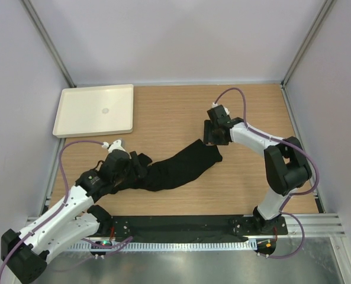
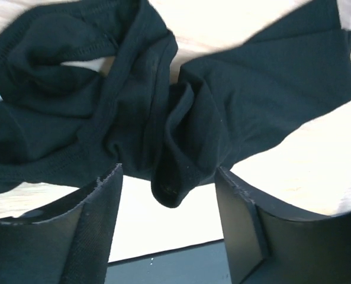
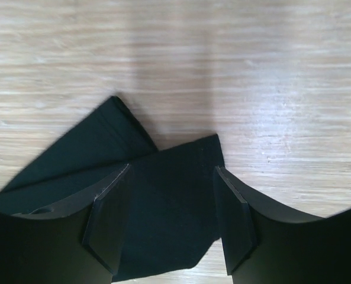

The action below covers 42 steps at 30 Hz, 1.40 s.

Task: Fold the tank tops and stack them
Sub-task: Flatten the tank top out

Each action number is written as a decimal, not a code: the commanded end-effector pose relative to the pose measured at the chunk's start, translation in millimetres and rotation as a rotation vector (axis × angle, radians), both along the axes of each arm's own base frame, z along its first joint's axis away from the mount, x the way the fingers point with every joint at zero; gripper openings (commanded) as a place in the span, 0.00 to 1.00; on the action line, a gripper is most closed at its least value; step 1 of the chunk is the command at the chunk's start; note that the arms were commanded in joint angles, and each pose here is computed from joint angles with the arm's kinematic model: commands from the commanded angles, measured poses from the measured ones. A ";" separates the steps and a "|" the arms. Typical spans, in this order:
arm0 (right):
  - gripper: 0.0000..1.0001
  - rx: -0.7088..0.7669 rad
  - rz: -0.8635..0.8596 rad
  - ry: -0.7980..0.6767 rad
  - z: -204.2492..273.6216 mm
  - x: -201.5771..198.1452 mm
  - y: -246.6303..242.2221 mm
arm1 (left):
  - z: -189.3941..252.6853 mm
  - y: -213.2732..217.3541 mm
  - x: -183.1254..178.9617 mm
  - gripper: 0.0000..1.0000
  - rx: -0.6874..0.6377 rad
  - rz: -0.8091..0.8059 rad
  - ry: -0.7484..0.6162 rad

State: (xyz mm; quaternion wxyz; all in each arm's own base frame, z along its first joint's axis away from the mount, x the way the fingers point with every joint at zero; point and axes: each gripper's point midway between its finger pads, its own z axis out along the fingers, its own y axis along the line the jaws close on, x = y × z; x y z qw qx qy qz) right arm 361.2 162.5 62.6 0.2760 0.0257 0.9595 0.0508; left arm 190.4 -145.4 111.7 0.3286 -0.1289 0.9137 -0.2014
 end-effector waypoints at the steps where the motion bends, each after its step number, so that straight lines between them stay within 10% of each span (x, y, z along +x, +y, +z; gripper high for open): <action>1: 0.62 0.030 0.022 0.020 -8.2 -3.6 -1.6 | 20.3 6.0 11.8 0.68 0.025 0.038 -0.058; 14: 0.47 0.061 0.021 0.100 -44.5 -5.4 -4.9 | 29.7 7.1 23.2 0.72 0.053 0.055 -0.074; 19: 0.01 0.063 0.023 0.082 -44.0 -0.4 -3.6 | 31.2 5.8 26.9 0.72 0.059 0.054 -0.078; 30: 0.01 0.082 -0.123 -0.363 64.9 -4.3 -45.6 | 14.5 -3.9 41.4 0.68 0.057 0.025 -0.026; 42: 0.01 0.119 -0.172 -0.430 41.9 -33.5 -60.9 | 10.3 -41.2 38.7 0.53 -0.068 -0.085 0.038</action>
